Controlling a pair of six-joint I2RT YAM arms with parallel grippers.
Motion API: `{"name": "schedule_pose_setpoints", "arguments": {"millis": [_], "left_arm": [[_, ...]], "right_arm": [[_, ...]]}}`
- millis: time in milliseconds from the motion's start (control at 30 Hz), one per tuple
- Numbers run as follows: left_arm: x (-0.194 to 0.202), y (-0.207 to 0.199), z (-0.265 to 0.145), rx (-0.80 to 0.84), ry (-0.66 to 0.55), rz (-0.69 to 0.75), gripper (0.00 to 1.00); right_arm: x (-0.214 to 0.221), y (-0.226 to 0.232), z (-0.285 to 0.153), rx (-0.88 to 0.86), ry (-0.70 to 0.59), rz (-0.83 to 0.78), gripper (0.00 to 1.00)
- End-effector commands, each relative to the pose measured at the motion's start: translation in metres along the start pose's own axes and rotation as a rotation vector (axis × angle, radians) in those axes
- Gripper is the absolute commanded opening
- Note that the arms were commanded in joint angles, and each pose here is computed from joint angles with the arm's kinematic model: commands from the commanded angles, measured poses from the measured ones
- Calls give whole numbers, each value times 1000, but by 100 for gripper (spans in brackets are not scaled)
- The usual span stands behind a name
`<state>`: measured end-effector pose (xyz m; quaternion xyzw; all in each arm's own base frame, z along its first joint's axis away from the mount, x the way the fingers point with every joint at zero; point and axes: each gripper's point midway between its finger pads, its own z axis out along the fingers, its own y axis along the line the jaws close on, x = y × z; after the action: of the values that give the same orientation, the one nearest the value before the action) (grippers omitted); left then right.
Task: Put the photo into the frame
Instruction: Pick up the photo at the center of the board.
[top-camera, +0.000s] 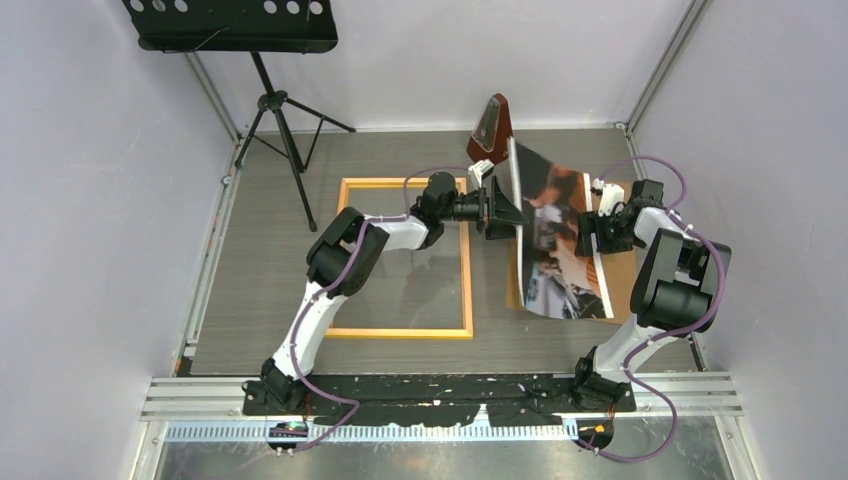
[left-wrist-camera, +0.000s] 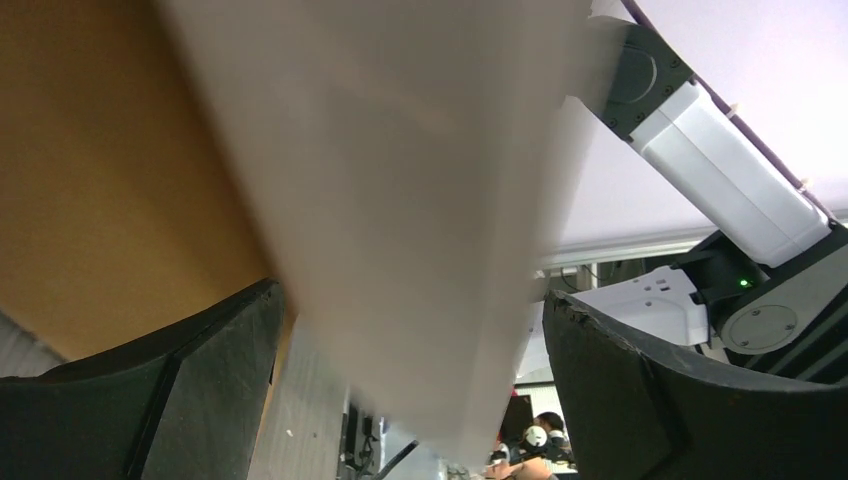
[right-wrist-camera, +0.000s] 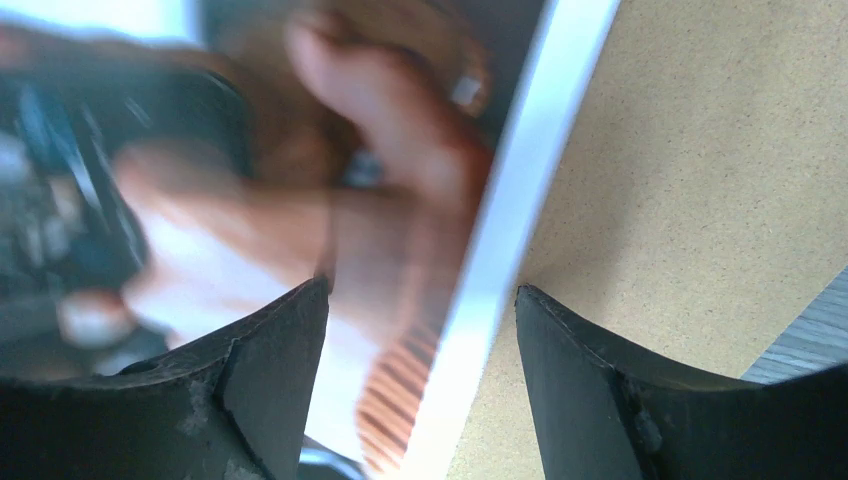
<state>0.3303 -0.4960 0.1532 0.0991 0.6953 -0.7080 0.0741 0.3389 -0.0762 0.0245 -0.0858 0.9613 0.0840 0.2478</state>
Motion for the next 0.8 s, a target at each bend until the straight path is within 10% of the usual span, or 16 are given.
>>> {"name": "schedule_pose_setpoints", "arguments": {"millis": [0, 767], "left_arm": [[1, -42, 5, 101, 8, 62, 97], [18, 55, -12, -386, 47, -5, 68]], "right_arm": [[5, 12, 4, -45, 25, 21, 75], [5, 13, 3, -43, 22, 18, 74]]}}
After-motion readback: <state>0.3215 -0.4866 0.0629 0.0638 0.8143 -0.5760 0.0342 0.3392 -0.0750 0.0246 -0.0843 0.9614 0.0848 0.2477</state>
